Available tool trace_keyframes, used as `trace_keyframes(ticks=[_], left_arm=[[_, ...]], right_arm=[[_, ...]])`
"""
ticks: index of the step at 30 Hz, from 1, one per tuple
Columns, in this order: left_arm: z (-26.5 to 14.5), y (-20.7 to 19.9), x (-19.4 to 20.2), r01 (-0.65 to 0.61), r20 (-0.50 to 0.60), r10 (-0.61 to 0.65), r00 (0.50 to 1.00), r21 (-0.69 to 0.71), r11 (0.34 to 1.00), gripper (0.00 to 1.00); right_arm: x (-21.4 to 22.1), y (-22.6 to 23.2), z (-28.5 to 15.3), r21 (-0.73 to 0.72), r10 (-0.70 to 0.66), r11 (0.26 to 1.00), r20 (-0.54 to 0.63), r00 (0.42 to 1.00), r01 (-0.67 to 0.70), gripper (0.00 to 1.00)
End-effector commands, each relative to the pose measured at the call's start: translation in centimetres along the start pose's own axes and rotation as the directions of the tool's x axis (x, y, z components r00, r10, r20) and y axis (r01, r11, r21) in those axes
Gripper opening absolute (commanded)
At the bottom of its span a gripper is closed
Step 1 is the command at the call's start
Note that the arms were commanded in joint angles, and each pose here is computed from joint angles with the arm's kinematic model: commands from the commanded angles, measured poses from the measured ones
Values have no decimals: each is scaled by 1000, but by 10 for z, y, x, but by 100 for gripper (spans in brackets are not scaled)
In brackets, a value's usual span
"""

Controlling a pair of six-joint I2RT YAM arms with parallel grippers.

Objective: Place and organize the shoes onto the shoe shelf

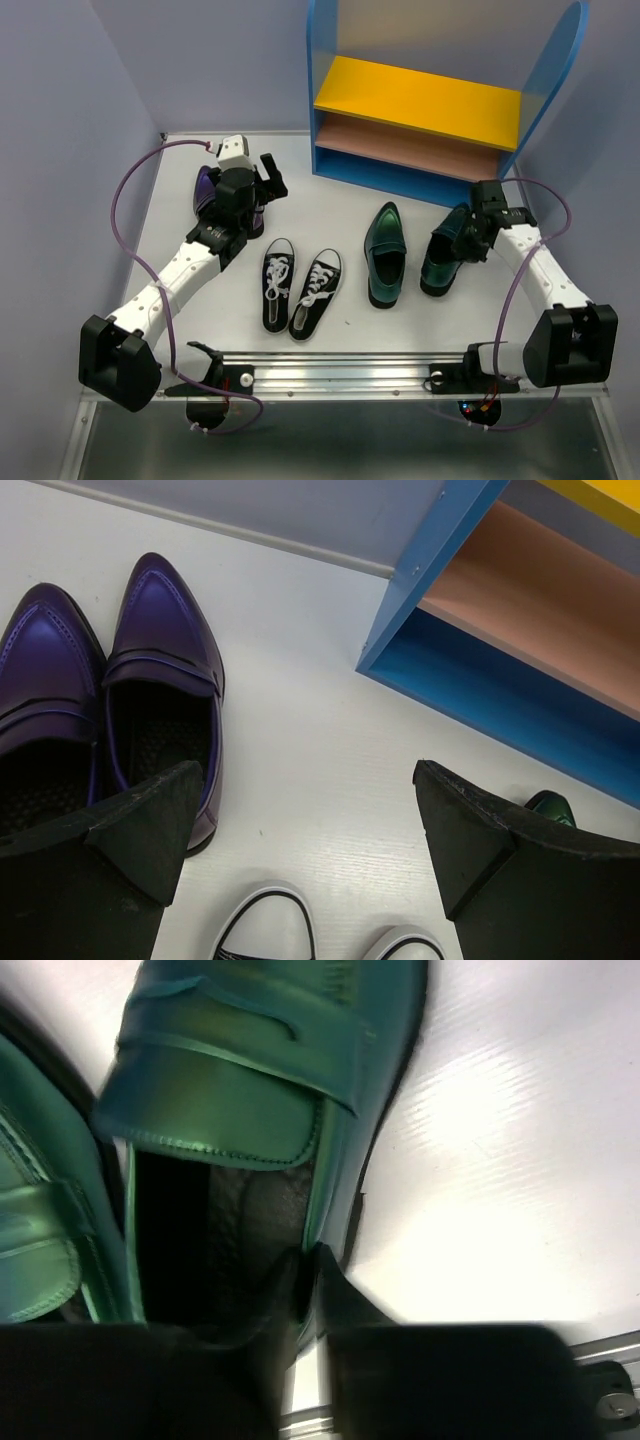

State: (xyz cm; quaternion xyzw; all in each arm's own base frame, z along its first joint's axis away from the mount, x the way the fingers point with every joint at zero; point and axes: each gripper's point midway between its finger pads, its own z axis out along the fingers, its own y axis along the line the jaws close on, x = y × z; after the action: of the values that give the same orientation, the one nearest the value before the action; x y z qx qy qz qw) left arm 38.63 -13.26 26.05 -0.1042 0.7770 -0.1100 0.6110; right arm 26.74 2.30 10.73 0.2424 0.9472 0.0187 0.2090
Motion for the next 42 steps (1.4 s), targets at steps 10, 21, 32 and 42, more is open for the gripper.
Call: trace_keyframes(ticks=[10, 21, 32, 42], left_arm=[[-2, -16, -27, 38, 59, -41, 997, 48, 998, 99], [-2, -14, -24, 35, 54, -37, 998, 44, 998, 99], [-1, -13, -22, 30, 51, -32, 998, 37, 999, 99], [-2, -14, -24, 34, 53, -36, 998, 41, 999, 99]], right_arm=[[-4, -7, -1, 25, 13, 1000, 56, 998, -15, 100], [-7, -25, 4, 108, 74, 990, 125, 989, -87, 83], [16, -16, 33, 53, 115, 992, 55, 992, -118, 58], [-4, -16, 15, 26, 99, 994, 159, 982, -104, 1]])
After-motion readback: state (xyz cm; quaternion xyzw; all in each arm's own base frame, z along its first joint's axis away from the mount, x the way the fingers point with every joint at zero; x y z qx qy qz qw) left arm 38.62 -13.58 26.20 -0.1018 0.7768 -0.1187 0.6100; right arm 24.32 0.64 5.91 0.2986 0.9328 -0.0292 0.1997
